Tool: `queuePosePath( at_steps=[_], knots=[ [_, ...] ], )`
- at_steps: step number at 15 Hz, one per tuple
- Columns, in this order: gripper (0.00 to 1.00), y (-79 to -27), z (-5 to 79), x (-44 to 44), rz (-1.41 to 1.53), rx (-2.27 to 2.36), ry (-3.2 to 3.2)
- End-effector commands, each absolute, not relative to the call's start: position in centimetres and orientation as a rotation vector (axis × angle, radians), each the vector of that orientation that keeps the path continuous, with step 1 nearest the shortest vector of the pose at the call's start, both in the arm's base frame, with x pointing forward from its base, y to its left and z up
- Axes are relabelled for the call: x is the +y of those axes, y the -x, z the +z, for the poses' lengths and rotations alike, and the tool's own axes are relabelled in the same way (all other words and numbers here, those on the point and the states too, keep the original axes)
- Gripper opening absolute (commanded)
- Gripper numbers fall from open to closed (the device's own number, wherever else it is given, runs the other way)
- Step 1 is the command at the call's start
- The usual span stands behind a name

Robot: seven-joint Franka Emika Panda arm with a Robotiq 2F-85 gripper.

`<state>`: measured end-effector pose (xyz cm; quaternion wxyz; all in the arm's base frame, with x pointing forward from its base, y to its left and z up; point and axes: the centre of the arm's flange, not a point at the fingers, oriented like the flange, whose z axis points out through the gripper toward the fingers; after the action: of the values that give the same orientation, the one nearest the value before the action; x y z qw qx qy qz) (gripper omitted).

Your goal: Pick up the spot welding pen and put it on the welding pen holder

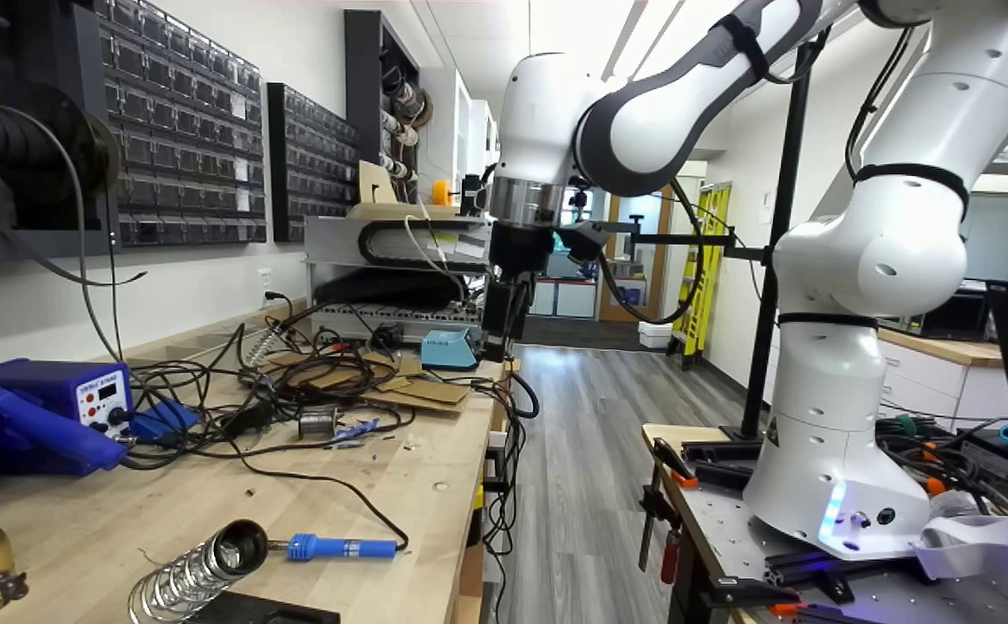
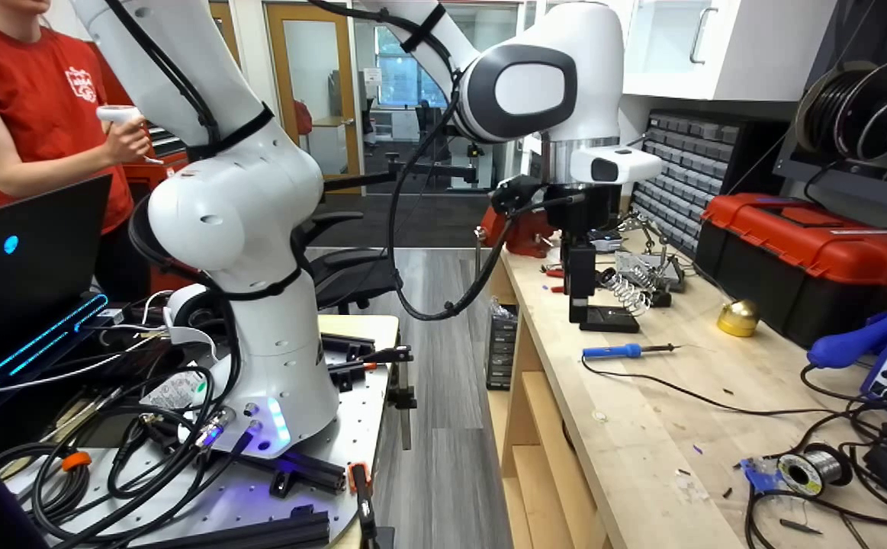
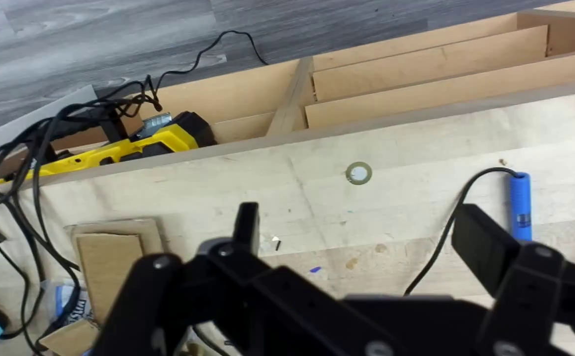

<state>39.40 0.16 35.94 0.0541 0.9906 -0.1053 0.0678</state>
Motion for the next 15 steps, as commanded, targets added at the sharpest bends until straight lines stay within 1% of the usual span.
queuePosePath(
  at_steps=[1,4,5,15],
  knots=[
    [1.00,-43.0,33.8,3.0,0.222,-0.319,-3.039],
    [1.00,-44.7,32.1,5.3,0.207,-0.272,-3.057],
    [1.00,-42.6,33.1,3.9,0.204,-0.256,-3.042],
    [1.00,-43.0,32.5,4.0,0.190,-0.255,-3.047]
  ],
)
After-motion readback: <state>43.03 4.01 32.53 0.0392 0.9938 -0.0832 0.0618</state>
